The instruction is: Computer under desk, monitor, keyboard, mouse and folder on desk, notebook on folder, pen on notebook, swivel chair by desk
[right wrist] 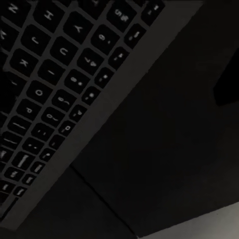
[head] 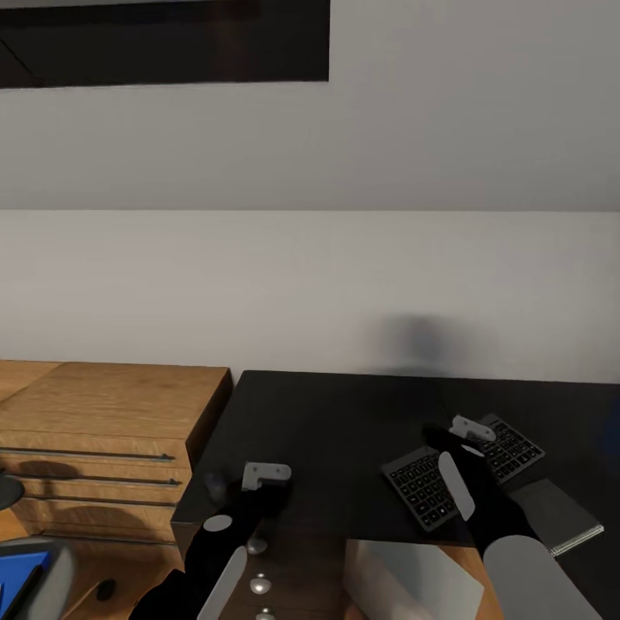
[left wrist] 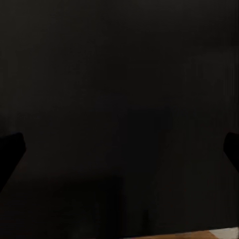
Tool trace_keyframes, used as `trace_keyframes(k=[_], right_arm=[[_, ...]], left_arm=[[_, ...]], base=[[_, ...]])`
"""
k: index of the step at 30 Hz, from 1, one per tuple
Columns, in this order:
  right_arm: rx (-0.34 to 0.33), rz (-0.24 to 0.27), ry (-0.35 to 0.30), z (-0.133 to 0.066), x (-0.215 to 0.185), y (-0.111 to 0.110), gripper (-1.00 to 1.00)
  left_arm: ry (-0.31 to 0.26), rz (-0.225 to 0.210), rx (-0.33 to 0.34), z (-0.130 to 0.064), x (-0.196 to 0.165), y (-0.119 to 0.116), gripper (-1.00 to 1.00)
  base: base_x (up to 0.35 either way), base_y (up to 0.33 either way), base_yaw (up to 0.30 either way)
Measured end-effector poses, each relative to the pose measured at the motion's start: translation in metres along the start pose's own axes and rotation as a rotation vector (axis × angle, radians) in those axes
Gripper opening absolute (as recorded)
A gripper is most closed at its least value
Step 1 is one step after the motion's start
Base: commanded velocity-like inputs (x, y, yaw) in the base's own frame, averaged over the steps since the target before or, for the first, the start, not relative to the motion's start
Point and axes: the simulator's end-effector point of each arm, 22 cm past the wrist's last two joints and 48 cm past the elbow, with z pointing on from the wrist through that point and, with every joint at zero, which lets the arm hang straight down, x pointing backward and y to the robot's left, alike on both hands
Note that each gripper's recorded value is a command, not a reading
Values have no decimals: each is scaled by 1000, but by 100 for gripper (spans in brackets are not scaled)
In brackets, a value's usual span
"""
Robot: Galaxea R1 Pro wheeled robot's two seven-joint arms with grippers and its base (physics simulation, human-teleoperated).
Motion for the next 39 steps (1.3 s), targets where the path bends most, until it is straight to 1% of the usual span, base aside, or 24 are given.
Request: trace_keyframes(k=[1, 2, 3, 7, 8, 9, 16, 39], right_arm=[[11, -9, 28, 3, 13, -5, 100], [14, -12, 35, 4, 17, -6, 100], [17, -16, 48, 5, 23, -7, 100], [21, -21, 63, 6, 30, -9, 100], [23, -23, 68, 6, 32, -10, 100], [24, -24, 69, 7, 34, -10, 100], [24, -28, 74, 12, 47, -12, 100], [28, -32, 75, 30, 82, -18, 100]], left_arm=[[-17, -23, 20, -4, -10, -5, 100], [-21, -33, 29, -6, -12, -7, 100], [-24, -54, 45, -8, -15, -10, 100], [-27, -95, 76, -11, -20, -17, 100], [-29, -113, 89, -13, -23, -19, 100], [-31, -118, 93, -13, -23, -20, 100], [-41, -131, 105, -10, -19, -20, 100], [-39, -133, 107, 9, 16, -18, 100]], base=[[4, 0, 0], [2, 0, 0], [2, 0, 0], [1, 0, 0], [0, 0, 0], [0, 0, 0], [0, 0, 0], [0, 0, 0]])
